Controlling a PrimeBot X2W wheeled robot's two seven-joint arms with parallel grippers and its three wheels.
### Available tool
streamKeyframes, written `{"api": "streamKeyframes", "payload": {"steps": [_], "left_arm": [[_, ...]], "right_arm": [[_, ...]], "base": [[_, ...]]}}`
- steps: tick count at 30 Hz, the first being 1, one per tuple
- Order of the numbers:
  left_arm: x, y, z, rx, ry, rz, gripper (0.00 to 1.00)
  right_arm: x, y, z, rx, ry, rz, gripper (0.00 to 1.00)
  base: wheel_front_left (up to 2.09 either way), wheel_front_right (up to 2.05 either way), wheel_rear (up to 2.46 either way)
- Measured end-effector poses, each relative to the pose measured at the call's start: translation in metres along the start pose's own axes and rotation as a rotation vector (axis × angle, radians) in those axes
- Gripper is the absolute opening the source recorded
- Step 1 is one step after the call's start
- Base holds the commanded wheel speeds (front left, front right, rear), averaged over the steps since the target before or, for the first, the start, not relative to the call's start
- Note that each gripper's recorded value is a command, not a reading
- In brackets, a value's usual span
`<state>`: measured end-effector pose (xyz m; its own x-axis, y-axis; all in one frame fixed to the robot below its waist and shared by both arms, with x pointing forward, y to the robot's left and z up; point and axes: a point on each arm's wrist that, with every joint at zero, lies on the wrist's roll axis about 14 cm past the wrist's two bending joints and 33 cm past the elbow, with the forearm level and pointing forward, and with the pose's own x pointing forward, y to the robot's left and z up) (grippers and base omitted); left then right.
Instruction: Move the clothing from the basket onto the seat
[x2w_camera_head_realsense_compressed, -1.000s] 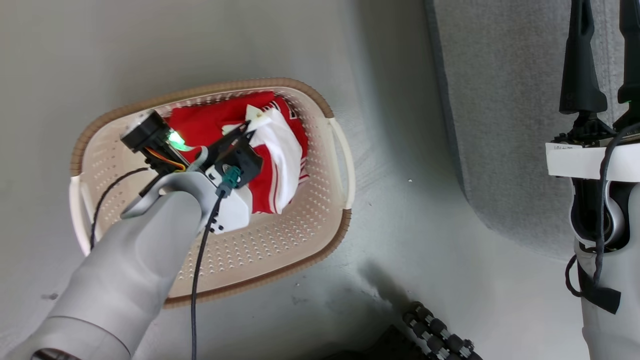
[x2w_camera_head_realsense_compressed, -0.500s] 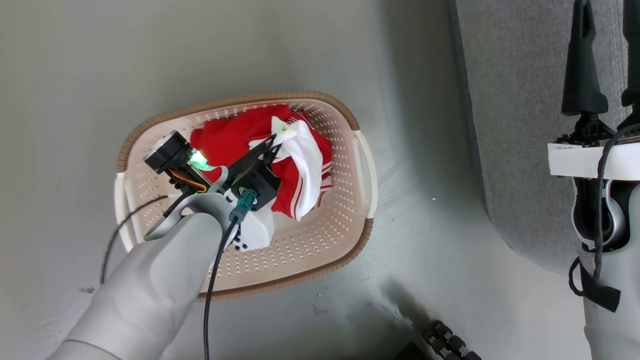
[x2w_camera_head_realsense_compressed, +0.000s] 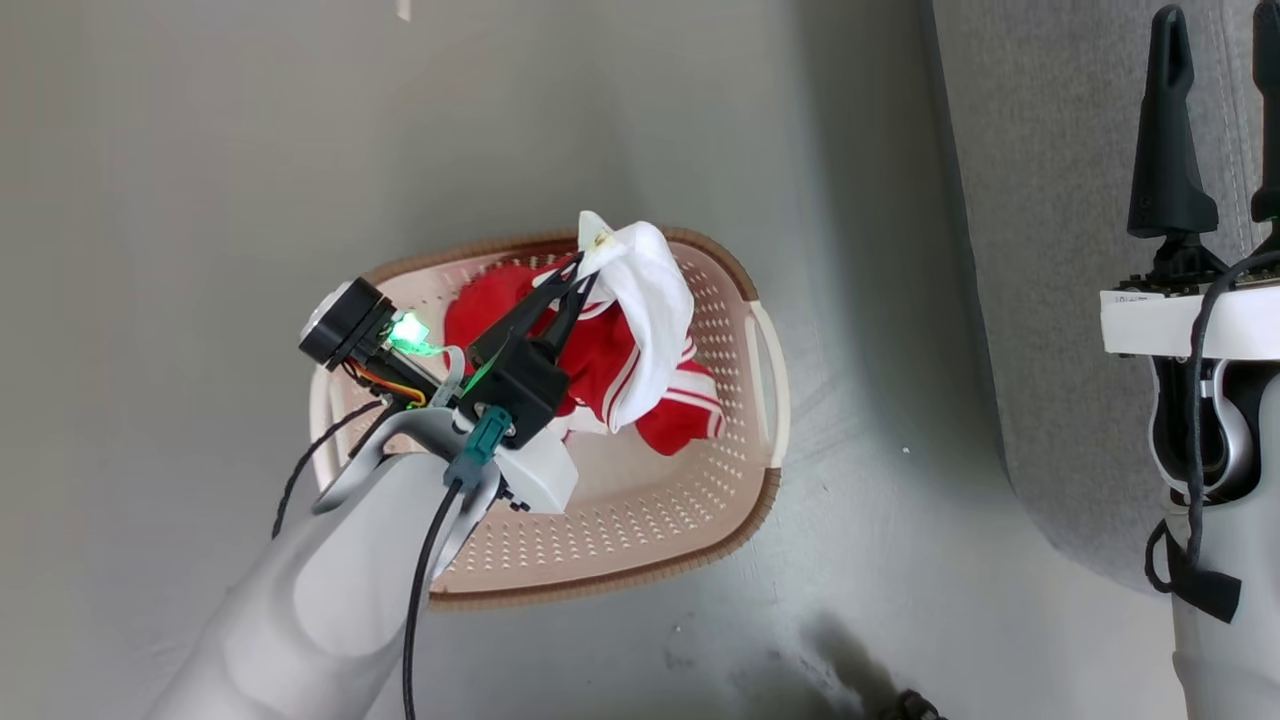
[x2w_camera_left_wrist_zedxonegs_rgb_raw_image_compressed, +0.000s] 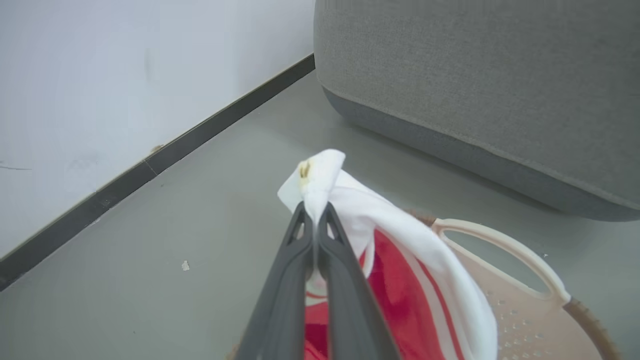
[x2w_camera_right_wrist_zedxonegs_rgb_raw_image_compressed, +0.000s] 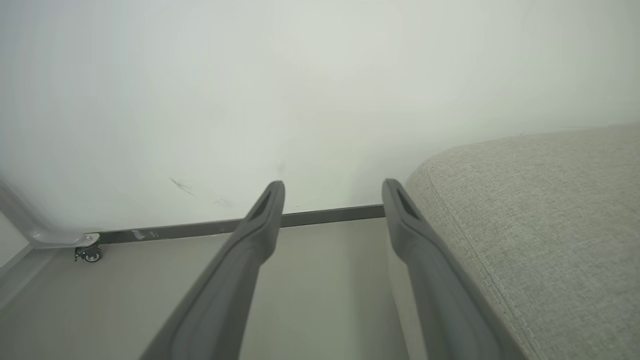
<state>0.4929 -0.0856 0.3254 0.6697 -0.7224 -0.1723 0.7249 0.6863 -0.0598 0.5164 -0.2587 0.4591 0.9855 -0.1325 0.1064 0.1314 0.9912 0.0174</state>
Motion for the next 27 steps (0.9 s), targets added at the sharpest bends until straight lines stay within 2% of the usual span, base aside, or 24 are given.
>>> {"api": "streamKeyframes", "payload": {"steps": [13, 17, 27], "left_arm": [[-0.036, 0.022, 0.06, 0.013, -0.118, 0.114, 0.0], [-0.048, 0.03, 0.08, 0.038, -0.157, 0.146, 0.0], [-0.079, 0.044, 0.124, 0.12, -0.236, 0.207, 0.0]], "right_arm": [[-0.004, 0.008, 0.028, -0.005, -0.047, 0.016, 1.0], [-0.013, 0.01, 0.028, 0.006, -0.032, 0.017, 1.0], [-0.018, 0.016, 0.057, 0.024, -0.091, 0.029, 1.0]], "base": [[0.0, 0.0, 0.0], [0.0, 0.0, 0.0], [0.0, 0.0, 0.0]]}}
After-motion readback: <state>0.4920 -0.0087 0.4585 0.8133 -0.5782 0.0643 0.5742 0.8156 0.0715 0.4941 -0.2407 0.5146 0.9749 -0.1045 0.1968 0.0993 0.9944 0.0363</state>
